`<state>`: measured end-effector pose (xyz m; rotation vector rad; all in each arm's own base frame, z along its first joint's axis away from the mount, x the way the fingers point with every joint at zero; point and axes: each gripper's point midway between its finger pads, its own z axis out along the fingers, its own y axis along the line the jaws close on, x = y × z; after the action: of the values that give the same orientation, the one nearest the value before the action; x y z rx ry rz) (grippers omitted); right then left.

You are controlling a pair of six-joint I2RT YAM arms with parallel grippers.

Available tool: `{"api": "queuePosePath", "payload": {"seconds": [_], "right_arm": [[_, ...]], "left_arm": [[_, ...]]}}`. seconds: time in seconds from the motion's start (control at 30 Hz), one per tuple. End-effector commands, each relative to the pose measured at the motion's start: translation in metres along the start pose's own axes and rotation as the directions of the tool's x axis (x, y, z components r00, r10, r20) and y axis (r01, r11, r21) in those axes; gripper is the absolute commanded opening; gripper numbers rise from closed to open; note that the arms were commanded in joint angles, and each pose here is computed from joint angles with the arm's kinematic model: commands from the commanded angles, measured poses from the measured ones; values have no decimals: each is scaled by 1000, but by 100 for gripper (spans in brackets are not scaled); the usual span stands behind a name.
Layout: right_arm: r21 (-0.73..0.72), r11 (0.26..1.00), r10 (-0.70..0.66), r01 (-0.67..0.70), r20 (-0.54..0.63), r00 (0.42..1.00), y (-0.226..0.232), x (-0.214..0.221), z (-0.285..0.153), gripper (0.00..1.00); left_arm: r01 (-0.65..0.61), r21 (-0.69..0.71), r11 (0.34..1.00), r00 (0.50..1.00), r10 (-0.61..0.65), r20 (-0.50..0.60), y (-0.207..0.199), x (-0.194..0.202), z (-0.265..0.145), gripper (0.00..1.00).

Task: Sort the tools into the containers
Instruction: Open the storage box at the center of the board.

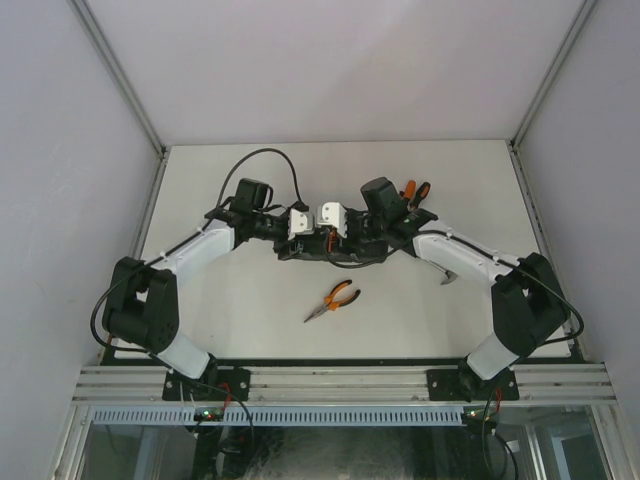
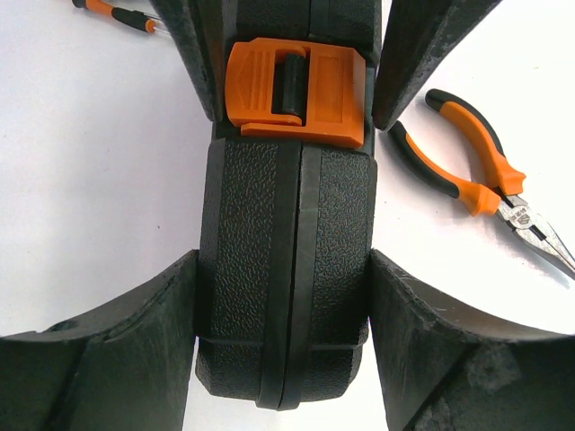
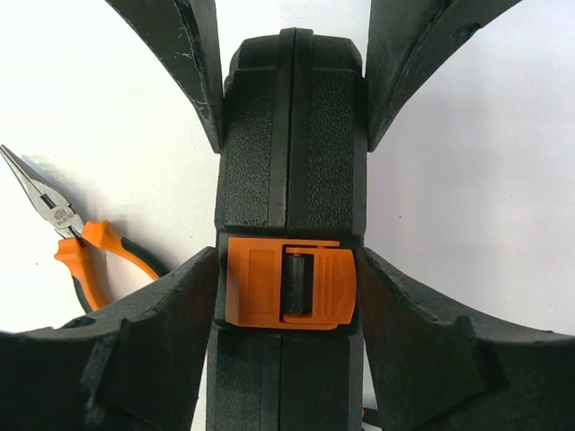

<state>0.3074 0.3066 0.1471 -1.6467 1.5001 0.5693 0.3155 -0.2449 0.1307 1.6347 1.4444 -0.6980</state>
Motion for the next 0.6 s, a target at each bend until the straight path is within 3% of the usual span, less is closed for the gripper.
{"api": "queuePosePath", "payload": {"seconds": [0.0,0.2,0.57], "right_arm": [[28,1000,1,-1,-26,1000,1,7,-11,57],[70,997,-34,34,0,999,0,-1,-15,48],[169,978,-116,124,-60,992,3,0,-8,35]], "left_arm": [[-28,-11,1000,999,29,27,13,-17,-3,0],[-8,-11,1000,999,8,38,15,-20,-4,0],[15,-10,1000,999,-15,43,17,-20,-4,0]]}}
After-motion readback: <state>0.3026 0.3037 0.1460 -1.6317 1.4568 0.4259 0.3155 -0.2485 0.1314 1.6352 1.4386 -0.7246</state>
